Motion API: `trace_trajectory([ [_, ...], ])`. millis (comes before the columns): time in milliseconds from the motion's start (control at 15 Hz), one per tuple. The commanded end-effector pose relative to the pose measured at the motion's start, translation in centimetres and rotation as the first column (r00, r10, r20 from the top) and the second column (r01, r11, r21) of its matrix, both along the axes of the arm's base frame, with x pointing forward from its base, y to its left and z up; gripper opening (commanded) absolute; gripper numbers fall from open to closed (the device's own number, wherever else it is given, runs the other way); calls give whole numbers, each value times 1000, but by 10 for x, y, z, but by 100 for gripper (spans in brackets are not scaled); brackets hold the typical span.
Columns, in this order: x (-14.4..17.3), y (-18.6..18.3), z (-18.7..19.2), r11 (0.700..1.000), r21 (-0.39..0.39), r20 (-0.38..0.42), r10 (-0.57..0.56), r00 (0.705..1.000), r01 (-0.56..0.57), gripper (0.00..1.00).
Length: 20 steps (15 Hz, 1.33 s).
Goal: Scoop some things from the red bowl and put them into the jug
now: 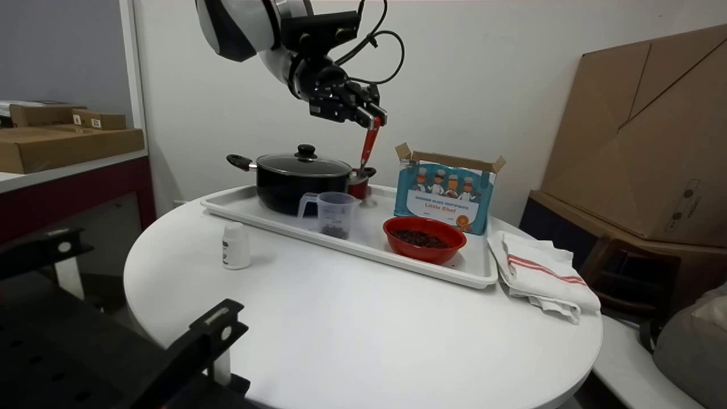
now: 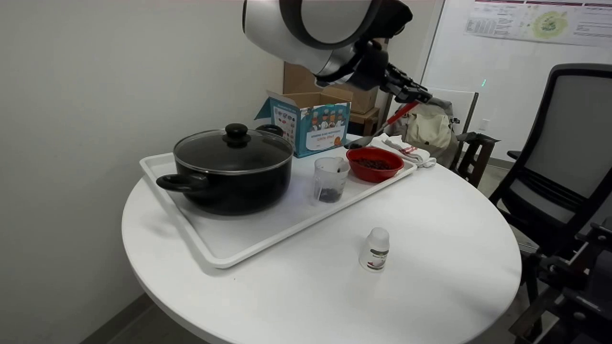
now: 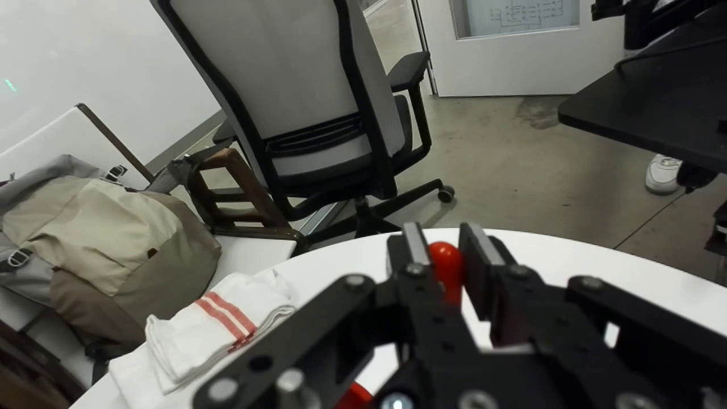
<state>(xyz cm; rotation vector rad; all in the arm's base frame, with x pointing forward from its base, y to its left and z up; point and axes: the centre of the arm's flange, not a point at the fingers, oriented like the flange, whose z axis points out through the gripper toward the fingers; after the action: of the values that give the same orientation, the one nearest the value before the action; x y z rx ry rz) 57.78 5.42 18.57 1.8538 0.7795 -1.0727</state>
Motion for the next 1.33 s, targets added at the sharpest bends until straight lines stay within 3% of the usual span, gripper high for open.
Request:
trace_trajectory([
  [0,8,9,-1,998,-69,-12,-1,1000,0,10],
  [933,0,25,3,982,-181,-44,39,998,-46,10],
  [1267,-5,12,16,992,-114,-23,43,999,-46,10],
])
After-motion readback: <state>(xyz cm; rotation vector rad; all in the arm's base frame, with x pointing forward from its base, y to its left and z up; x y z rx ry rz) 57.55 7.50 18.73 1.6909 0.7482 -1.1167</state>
